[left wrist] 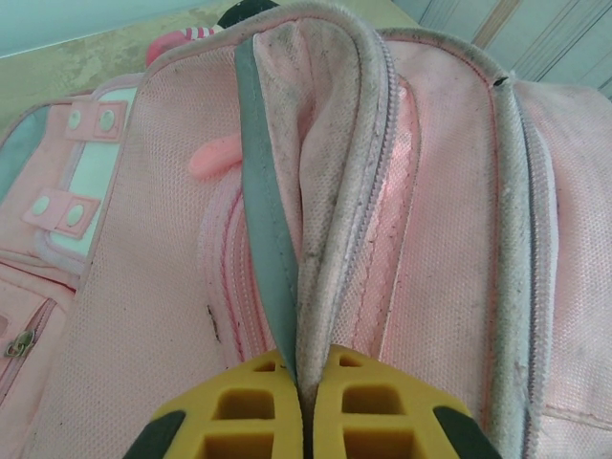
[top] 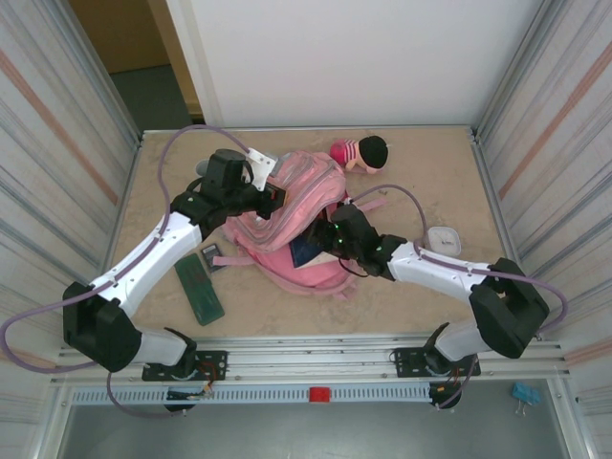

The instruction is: Pack books, pencil case, and school supplies into a backpack

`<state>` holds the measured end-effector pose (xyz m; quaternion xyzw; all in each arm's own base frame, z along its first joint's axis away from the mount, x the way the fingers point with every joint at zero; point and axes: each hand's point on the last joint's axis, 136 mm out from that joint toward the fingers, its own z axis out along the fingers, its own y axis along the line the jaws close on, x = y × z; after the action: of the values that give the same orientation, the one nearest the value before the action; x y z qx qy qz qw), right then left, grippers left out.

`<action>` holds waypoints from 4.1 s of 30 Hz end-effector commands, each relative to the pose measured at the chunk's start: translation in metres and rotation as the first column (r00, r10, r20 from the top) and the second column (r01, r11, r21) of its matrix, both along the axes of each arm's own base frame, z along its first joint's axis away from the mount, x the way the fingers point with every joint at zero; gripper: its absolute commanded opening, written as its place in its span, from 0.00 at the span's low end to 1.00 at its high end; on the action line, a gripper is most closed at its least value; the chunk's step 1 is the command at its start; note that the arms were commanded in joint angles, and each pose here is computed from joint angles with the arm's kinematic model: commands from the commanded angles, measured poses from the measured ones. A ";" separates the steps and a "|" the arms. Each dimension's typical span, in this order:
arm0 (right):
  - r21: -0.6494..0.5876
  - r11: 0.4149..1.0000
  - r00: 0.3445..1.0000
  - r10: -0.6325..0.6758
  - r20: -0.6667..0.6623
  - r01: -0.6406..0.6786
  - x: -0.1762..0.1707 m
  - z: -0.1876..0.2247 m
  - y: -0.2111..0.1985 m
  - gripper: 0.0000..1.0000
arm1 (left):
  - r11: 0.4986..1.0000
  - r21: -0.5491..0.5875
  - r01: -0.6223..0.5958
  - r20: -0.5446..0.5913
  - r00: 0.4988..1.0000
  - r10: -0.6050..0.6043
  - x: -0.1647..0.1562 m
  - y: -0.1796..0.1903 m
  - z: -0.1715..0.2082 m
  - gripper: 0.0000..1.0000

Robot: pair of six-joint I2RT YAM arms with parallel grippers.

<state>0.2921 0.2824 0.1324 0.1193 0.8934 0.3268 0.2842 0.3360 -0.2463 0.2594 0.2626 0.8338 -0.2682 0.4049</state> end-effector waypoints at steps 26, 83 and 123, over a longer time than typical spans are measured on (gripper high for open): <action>0.129 0.991 0.999 0.027 0.034 -0.032 -0.023 0.017 0.001 0.43 | 0.994 -0.109 -0.007 0.101 0.995 0.018 0.015 -0.006 0.044 0.00; 0.079 0.947 0.942 -0.297 -0.155 0.312 -0.033 -0.040 -0.005 0.59 | 0.992 -0.122 0.034 0.084 0.996 -0.024 0.013 -0.022 0.036 0.00; -0.064 0.962 0.940 -0.243 0.241 0.265 -0.034 0.011 -0.090 0.62 | 0.991 0.104 0.081 0.069 0.994 -0.088 0.008 -0.033 -0.025 0.00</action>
<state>0.2705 0.2340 0.1536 0.2129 0.8214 0.3488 0.3979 0.3415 -0.2670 0.2320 0.2908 0.8373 -0.2534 0.3875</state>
